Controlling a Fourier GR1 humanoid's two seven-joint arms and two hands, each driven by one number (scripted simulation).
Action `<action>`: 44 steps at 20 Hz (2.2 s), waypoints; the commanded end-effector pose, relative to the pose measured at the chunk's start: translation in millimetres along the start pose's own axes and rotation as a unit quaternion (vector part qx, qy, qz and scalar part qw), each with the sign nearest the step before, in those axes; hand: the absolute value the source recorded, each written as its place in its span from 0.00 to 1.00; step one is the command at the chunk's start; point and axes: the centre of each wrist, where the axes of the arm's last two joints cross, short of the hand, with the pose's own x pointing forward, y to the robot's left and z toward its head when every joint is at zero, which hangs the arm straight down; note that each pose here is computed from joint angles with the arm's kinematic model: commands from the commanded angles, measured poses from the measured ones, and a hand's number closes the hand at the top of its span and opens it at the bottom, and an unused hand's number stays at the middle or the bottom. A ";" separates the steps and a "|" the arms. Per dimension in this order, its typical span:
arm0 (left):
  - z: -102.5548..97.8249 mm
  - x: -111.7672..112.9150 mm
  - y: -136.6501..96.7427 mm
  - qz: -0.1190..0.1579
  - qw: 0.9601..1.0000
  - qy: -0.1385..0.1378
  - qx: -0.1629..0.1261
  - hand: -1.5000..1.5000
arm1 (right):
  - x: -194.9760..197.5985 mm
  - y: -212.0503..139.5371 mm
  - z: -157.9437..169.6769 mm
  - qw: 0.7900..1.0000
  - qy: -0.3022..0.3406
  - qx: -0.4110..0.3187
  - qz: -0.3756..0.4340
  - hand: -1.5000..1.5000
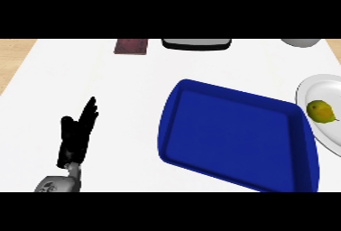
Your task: Pick the pear from the tray and place it in the plate
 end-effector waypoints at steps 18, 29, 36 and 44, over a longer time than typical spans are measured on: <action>4.7 -9.8 14.9 0.003 1.000 0.008 -0.004 0.50 | -51.7 -27.0 57.6 0.912 -0.148 -0.083 -0.373 0.00; 7.1 -10.8 7.6 0.001 1.000 -0.002 0.003 0.50 | -52.6 11.1 49.4 0.918 -0.153 -0.099 -0.353 0.00; 9.5 -8.6 -2.8 -0.001 1.000 0.001 -0.001 0.50 | -56.2 10.2 53.7 0.929 -0.121 -0.108 -0.332 0.00; 3.6 6.7 2.6 0.004 1.000 -0.002 0.003 0.50 | -74.8 25.4 76.8 0.938 -0.099 -0.134 -0.305 0.00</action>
